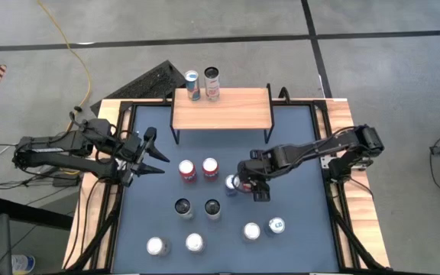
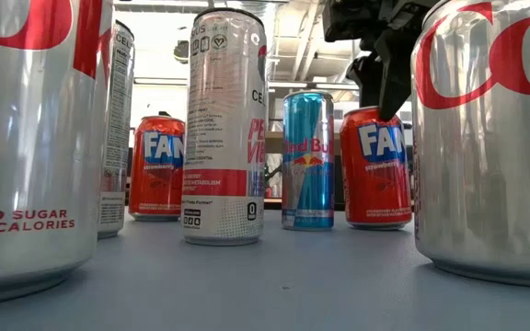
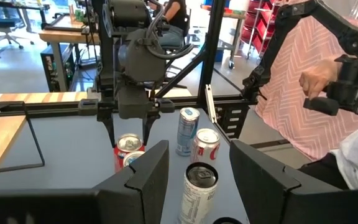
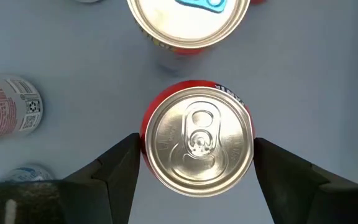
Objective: Place canned beverage on shelf
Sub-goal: Put the right silver soda can on the shelf
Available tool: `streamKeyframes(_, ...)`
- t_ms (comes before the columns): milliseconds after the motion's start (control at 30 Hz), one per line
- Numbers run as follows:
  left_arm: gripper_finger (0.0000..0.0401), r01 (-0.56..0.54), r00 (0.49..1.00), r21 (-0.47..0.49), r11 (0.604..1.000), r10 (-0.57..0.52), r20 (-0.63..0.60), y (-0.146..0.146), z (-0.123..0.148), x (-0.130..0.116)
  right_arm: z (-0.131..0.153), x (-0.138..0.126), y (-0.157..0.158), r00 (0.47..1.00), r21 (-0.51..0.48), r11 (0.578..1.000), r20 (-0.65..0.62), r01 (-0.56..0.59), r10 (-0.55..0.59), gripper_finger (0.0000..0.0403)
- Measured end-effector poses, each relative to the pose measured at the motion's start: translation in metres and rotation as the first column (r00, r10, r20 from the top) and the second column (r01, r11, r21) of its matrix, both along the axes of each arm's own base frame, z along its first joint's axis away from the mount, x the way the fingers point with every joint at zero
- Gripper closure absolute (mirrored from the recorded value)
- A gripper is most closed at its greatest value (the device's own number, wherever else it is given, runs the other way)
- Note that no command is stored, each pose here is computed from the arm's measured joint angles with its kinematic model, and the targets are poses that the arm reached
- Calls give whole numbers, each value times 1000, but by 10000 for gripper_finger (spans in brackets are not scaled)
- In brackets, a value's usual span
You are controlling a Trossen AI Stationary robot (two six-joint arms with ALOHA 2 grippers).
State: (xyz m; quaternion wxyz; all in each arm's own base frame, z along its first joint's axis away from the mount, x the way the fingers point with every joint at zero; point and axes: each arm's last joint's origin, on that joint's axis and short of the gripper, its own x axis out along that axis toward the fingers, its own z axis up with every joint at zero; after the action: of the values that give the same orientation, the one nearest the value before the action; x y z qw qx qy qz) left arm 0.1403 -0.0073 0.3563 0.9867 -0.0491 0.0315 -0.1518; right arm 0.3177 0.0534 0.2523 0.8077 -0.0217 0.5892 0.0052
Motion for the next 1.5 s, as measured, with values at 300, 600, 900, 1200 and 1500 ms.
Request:
streamKeyframes(300, 240, -19, 1000, 27, 999, 19, 8, 1, 0, 0, -2, 2, -1, 998, -17, 998, 4, -62, 62, 91)
streamKeyframes(600, 241, -20, 1000, 27, 999, 20, 9, 1, 0, 0, -3, 1, -2, 994, -39, 993, -15, -108, 108, 48)
streamKeyframes(900, 241, -20, 1000, 27, 999, 20, 8, 1, 0, 0, -2, 2, -10, 999, -27, 999, -7, -32, 32, 68)
streamKeyframes(1200, 241, -42, 999, 28, 999, 42, 9, 1, 0, 0, 14, 2, -31, 995, -11, 996, 40, 93, -92, 61)
streamKeyframes(1500, 241, -46, 999, 30, 998, 45, 9, 1, 0, 0, 50, 2, -17, 992, 15, 994, 55, 111, -112, 60)
